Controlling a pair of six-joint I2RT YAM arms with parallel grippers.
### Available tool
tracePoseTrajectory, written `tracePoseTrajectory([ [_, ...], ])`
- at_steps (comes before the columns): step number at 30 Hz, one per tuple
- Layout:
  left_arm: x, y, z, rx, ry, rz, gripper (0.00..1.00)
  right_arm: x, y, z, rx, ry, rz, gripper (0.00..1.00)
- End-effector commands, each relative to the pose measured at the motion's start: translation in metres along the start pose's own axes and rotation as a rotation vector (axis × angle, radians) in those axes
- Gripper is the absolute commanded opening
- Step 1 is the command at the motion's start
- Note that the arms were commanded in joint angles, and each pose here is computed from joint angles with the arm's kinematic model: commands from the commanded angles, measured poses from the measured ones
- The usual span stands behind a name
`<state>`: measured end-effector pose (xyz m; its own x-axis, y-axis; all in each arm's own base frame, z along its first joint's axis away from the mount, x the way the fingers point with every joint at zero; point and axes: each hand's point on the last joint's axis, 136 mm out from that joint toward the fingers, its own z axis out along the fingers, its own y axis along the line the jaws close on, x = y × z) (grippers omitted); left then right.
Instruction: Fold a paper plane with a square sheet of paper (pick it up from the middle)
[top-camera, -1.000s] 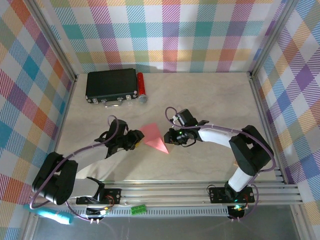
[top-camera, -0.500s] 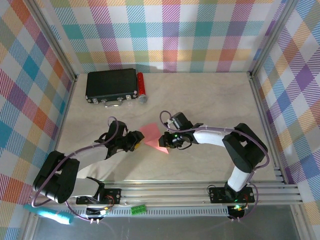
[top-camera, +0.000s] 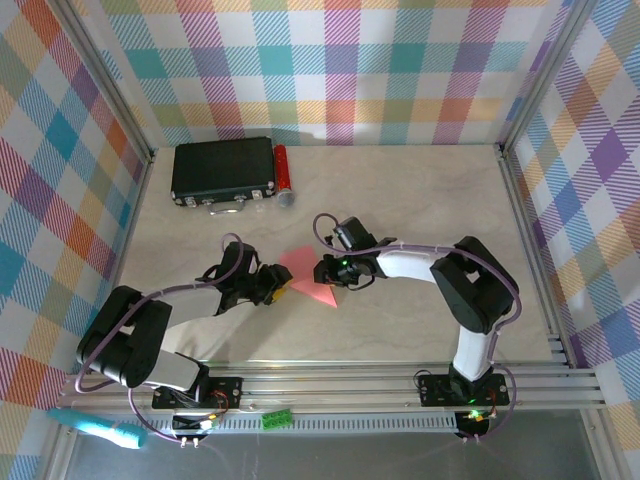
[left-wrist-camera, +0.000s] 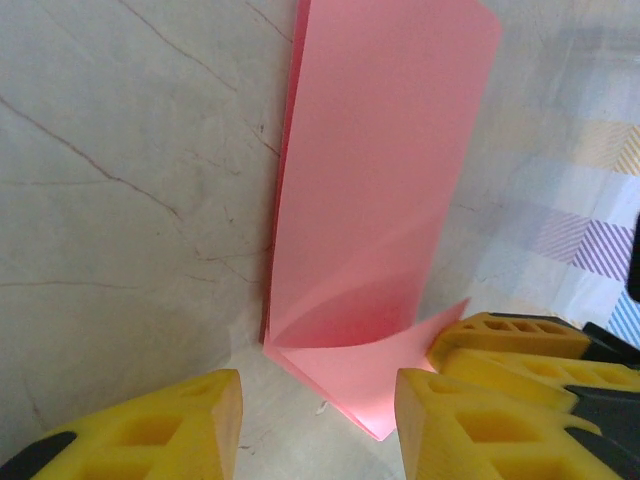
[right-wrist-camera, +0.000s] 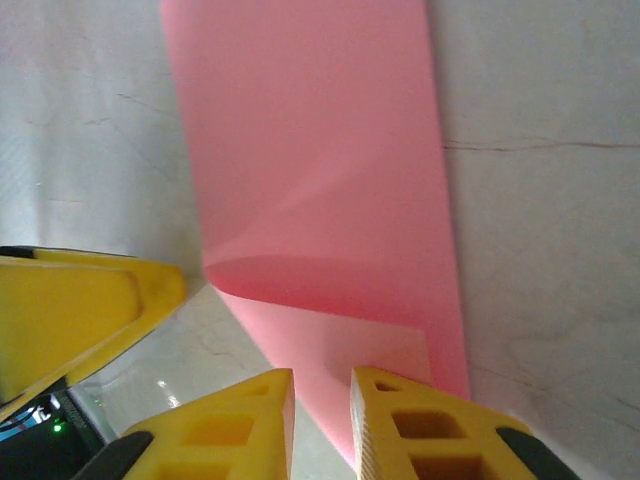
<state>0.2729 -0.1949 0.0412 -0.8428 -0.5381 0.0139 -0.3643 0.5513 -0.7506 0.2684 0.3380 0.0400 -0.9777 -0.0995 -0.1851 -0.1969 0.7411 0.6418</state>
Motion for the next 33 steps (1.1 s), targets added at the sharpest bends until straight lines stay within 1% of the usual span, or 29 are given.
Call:
tracePoseTrajectory([
  [1,-0.005,-0.014,0.001,0.046,0.006,0.024,0.44,0.001,-0.010,0.005,0.025,0.014,0.051,0.24],
  [6,-0.003,-0.016,0.004,0.050,0.024,0.018,0.44,0.006,-0.018,0.010,0.016,0.033,0.098,0.27],
  [9,-0.005,-0.017,0.003,0.052,0.013,0.016,0.43,0.009,-0.021,0.013,0.011,0.044,0.116,0.27],
  [15,-0.004,-0.013,0.006,0.042,0.021,0.007,0.35,0.012,-0.027,0.014,0.018,0.052,0.133,0.27],
  [24,-0.006,-0.013,0.011,0.044,0.025,-0.001,0.34,0.013,-0.031,0.015,0.023,0.057,0.137,0.26],
  [28,-0.006,-0.016,0.014,0.062,0.032,-0.002,0.31,0.013,-0.033,0.015,0.028,0.056,0.140,0.26],
  [33,-0.008,-0.018,0.017,0.067,0.033,-0.004,0.30,0.014,-0.035,0.015,0.033,0.058,0.142,0.26],
])
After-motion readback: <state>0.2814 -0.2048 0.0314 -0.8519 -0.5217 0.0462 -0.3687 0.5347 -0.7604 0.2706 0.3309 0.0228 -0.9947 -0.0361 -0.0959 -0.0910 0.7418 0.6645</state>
